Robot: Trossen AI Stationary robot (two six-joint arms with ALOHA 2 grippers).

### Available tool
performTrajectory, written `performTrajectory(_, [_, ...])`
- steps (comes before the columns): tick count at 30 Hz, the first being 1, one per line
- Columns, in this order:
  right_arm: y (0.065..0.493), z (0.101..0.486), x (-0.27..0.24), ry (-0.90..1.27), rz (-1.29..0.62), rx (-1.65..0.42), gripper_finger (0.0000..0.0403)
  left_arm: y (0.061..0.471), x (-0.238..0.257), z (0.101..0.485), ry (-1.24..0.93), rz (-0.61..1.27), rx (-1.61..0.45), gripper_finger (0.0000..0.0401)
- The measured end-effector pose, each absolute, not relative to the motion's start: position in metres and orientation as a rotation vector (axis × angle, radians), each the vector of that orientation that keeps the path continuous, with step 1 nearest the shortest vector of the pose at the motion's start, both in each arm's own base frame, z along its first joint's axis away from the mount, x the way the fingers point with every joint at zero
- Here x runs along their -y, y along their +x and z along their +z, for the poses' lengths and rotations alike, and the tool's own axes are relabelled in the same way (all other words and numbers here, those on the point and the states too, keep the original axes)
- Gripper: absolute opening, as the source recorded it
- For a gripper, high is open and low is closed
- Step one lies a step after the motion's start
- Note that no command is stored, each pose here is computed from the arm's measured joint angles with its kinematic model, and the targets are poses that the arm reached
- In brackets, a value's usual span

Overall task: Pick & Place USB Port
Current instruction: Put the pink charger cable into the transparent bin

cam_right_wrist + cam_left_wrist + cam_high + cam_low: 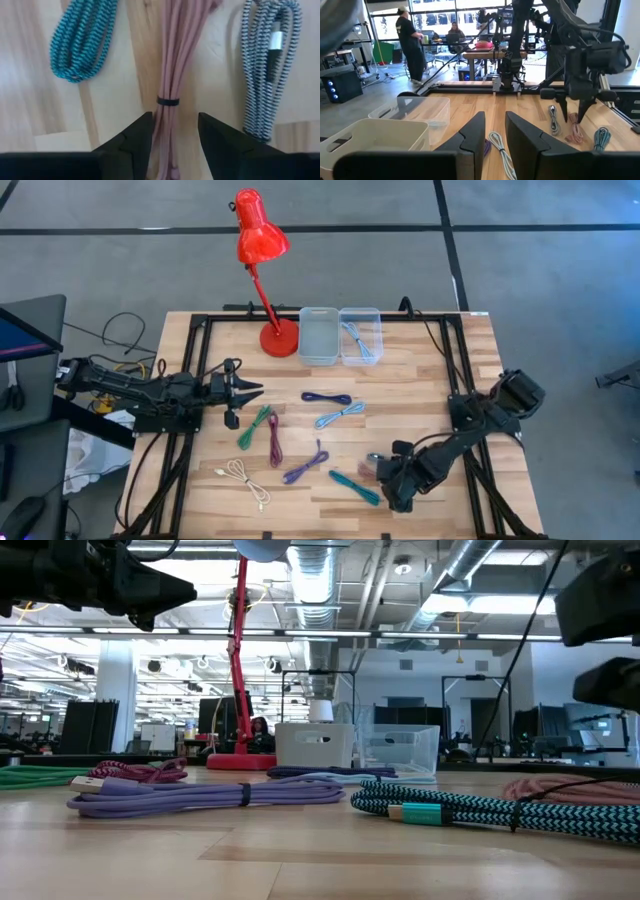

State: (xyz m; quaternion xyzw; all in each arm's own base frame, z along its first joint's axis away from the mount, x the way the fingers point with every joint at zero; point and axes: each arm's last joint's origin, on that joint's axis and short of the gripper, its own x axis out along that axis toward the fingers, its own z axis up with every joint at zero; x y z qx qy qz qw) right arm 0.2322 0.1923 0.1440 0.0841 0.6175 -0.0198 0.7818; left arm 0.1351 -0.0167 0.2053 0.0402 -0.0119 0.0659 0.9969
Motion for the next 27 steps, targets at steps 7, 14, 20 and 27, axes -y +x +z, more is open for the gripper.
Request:
performTrajectory(7, [0.2331, 0.1403, -0.1928, 0.175, -0.050, -1.334, 0.0110, 0.1355, 0.0168, 0.2048, 0.082, 0.132, 0.020, 0.0076])
performTrajectory(14, [0.2329, 0.1408, -0.1923, 0.165, -0.047, -1.334, 0.0023, 0.1355, 0.0168, 0.2048, 0.082, 0.132, 0.019, 0.0076])
performTrajectory(20, [0.2326, 0.1450, -0.1919, 0.163, -0.027, -1.320, 0.0024, 0.1355, 0.0168, 0.2047, 0.082, 0.131, 0.018, 0.0076])
performTrajectory(27, [0.2336, 0.1470, -0.1907, 0.149, -0.009, -1.312, 0.0007, 0.1355, 0.0168, 0.2047, 0.082, 0.132, 0.018, 0.0076])
